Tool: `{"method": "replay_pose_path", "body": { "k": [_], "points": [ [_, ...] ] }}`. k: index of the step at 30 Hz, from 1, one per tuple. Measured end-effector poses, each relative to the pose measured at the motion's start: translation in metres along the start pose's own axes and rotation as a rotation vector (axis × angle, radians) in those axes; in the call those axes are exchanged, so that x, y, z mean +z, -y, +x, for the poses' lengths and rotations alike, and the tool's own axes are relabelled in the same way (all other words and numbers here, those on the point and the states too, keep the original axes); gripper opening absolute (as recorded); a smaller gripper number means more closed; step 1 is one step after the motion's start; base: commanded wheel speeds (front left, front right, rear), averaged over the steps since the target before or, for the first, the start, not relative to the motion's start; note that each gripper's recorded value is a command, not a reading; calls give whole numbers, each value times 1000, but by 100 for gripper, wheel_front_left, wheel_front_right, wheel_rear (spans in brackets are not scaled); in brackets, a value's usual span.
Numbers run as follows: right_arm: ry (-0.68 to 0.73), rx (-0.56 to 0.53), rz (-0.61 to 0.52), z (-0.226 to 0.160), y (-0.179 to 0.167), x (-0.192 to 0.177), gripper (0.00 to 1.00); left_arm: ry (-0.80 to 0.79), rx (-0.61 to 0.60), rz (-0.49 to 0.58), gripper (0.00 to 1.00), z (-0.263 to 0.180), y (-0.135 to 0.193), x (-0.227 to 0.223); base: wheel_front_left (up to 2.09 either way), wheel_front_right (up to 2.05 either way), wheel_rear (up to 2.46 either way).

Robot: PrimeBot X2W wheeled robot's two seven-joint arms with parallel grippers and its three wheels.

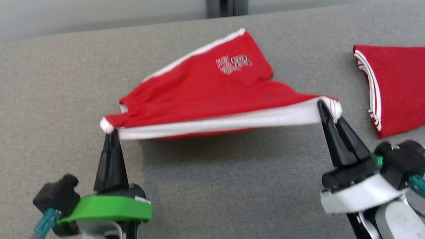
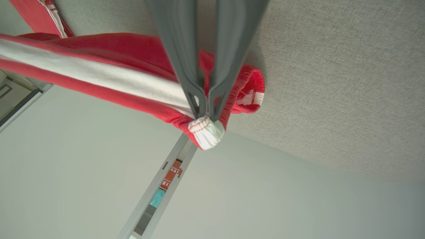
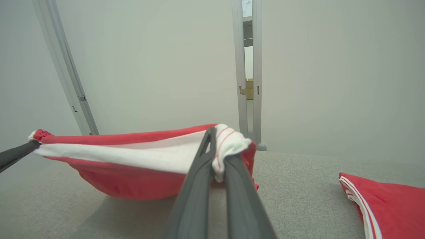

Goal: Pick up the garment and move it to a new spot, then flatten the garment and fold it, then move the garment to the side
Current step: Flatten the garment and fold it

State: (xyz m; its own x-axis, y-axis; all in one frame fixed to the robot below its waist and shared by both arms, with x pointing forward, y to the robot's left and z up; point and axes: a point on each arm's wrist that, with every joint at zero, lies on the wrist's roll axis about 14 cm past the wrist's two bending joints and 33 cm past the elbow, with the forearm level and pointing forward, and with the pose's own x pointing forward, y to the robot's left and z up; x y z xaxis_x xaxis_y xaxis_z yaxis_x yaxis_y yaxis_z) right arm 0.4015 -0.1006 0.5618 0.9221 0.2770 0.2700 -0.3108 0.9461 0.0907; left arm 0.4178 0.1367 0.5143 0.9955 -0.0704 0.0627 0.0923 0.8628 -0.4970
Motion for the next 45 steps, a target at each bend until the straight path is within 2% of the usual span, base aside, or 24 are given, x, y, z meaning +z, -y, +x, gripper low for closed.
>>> {"method": "replay_pose_path", "body": {
  "k": [8,18,26,35,45],
  "points": [
    [-15,16,-10,-43,-19,9,0,-24,44,-37,0,-52,6,6,0,0,0],
    [-96,-1,-24,-30,-5,-22,0,-163,118,-48,0,-57,-7,-33,0,0,0],
    [-174,6,-45,10,8,-59,0,-255,184,-44,0,-25,-21,-54,0,0,0],
    [-256,91,-93,89,1,-95,0,-277,205,-38,0,32,-28,-52,0,0,0],
    [-391,119,-120,135,5,-139,0,-321,288,-60,0,54,-53,-67,0,0,0]
  ]
}}
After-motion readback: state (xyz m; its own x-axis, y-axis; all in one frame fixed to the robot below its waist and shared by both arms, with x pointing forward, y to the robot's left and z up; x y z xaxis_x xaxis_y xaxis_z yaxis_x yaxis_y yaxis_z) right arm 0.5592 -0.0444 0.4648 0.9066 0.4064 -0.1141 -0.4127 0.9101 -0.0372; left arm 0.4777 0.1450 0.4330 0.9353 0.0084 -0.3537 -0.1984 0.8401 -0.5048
